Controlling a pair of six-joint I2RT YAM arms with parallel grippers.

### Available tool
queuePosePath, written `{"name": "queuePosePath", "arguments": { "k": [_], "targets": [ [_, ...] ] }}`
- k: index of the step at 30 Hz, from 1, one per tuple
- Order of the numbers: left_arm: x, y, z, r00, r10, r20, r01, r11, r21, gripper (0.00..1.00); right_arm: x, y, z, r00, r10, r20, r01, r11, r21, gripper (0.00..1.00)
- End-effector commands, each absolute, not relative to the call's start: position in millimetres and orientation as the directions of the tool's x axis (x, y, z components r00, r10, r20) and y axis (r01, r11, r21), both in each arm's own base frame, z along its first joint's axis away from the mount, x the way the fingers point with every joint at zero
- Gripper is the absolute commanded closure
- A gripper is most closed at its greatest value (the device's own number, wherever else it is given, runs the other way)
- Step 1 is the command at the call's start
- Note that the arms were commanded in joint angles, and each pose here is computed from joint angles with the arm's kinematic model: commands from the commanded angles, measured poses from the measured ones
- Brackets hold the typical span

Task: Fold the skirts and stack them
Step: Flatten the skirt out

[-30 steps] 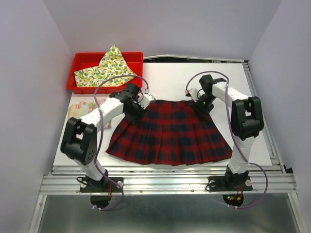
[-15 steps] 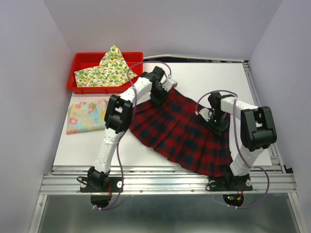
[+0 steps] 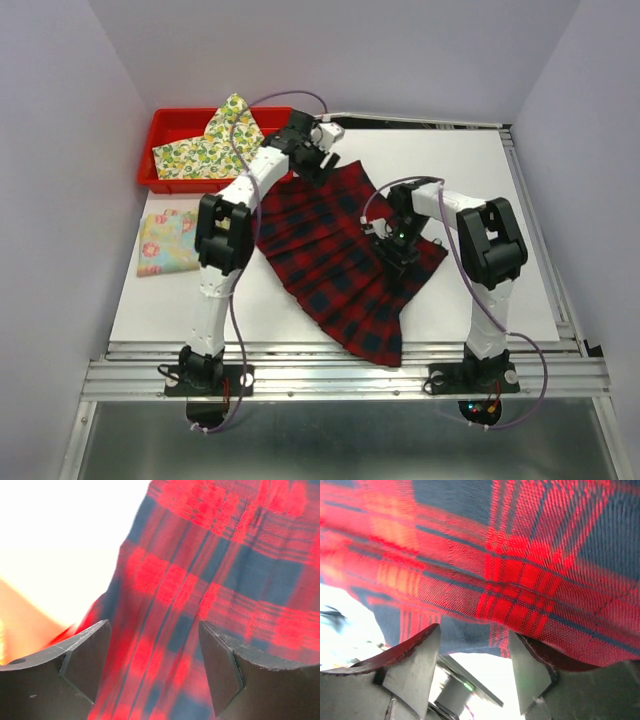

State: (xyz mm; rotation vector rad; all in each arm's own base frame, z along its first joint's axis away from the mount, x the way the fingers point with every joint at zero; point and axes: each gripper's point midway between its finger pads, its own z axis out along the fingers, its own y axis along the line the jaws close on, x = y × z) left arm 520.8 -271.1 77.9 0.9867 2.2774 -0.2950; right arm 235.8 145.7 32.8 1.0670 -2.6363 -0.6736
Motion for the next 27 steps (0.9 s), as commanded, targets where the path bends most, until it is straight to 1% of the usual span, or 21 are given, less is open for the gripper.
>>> {"name": "queuePosePath", "arguments": {
  "k": [1,2,3,4,5,6,7,8,9,10,11,13,14,15,16,17,20,22,24,25,27],
  "targets": [
    [496.8,-250.3,241.4,-0.368,0.435,-0.822,0.688,0.722,0.075,0.17,242.5,217.3,67.9,-0.801,-0.594,-0.069,-0.464,0.543,0.700,0.35],
    [486.2,-247.4,243.7,-0.377,0.436,-0.817,0.696,0.716,0.061,0.17,241.0,231.2,83.1,-0.811,-0.576,-0.101,-0.434,0.477,0.765,0.34],
    [471.9,-242.4,232.2,-0.411,0.452,-0.792,0.702,0.711,0.041,0.17,241.9,237.3,94.4,-0.816,-0.565,-0.118,-0.423,0.447,0.788,0.34],
    [456.2,-237.1,242.8,-0.402,0.459,-0.792,0.713,0.700,0.044,0.17,251.2,240.7,108.9,-0.824,-0.546,-0.152,-0.432,0.432,0.792,0.34],
    [441.4,-232.7,237.2,-0.419,0.479,-0.771,0.727,0.685,0.031,0.19,258.4,240.1,117.3,-0.830,-0.528,-0.179,-0.443,0.430,0.787,0.34],
    [420.9,-227.5,211.6,-0.456,0.510,-0.729,0.743,0.669,0.002,0.19,267.6,235.7,127.0,-0.833,-0.510,-0.214,-0.470,0.450,0.759,0.34],
    [406.7,-221.8,222.5,-0.424,0.518,-0.743,0.753,0.657,0.028,0.20,288.7,225.6,133.1,-0.835,-0.480,-0.269,-0.506,0.478,0.718,0.34],
    [395.5,-219.3,216.7,-0.420,0.536,-0.732,0.758,0.651,0.041,0.20,301.8,211.4,129.6,-0.831,-0.476,-0.286,-0.533,0.538,0.653,0.34],
    [384.5,-215.3,209.6,-0.421,0.552,-0.719,0.762,0.646,0.049,0.20,312.1,202.3,130.1,-0.824,-0.474,-0.309,-0.555,0.570,0.605,0.34],
    [363.0,-207.6,193.9,-0.436,0.577,-0.691,0.769,0.637,0.047,0.20,321.1,193.5,130.8,-0.812,-0.479,-0.334,-0.580,0.599,0.552,0.34],
    [353.6,-208.7,187.8,-0.424,0.596,-0.681,0.778,0.626,0.063,0.19,333.9,178.7,120.9,-0.789,-0.507,-0.346,-0.614,0.652,0.445,0.34],
    [331.3,-200.4,162.6,-0.449,0.624,-0.640,0.781,0.621,0.058,0.19,343.3,167.2,110.6,-0.769,-0.532,-0.355,-0.638,0.680,0.361,0.34],
    [329.0,-199.7,156.8,-0.454,0.625,-0.635,0.780,0.624,0.056,0.19,349.9,162.5,100.9,-0.762,-0.543,-0.353,-0.644,0.692,0.325,0.35],
    [324.4,-197.8,143.5,-0.482,0.628,-0.611,0.776,0.630,0.036,0.19,351.2,150.6,87.2,-0.763,-0.563,-0.317,-0.642,0.716,0.273,0.37],
    [324.4,-197.5,137.8,-0.496,0.628,-0.599,0.772,0.636,0.027,0.19,351.2,146.0,77.4,-0.765,-0.573,-0.295,-0.641,0.723,0.257,0.38],
    [325.6,-198.4,135.4,-0.504,0.630,-0.590,0.770,0.638,0.024,0.20,346.6,135.3,57.9,-0.768,-0.593,-0.243,-0.639,0.735,0.228,0.39],
    [333.2,-198.1,122.7,-0.527,0.641,-0.558,0.762,0.647,0.023,0.21,325.8,121.0,32.3,-0.758,-0.634,-0.153,-0.652,0.732,0.197,0.42],
    [343.3,-201.4,119.0,-0.531,0.642,-0.553,0.758,0.652,0.029,0.21,285.2,116.8,16.6,-0.715,-0.697,-0.056,-0.689,0.687,0.232,0.44],
    [351.5,-201.9,117.0,-0.536,0.640,-0.550,0.748,0.662,0.041,0.21,259.9,115.2,12.0,-0.678,-0.735,-0.008,-0.714,0.656,0.245,0.44],
    [357.4,-205.0,114.4,-0.544,0.636,-0.548,0.744,0.668,0.037,0.22,236.4,116.8,9.7,-0.640,-0.768,0.023,-0.737,0.623,0.262,0.44],
    [366.3,-208.1,112.5,-0.550,0.628,-0.550,0.735,0.677,0.039,0.22,212.4,123.2,12.8,-0.602,-0.797,0.046,-0.752,0.585,0.304,0.45]
  ]
}}
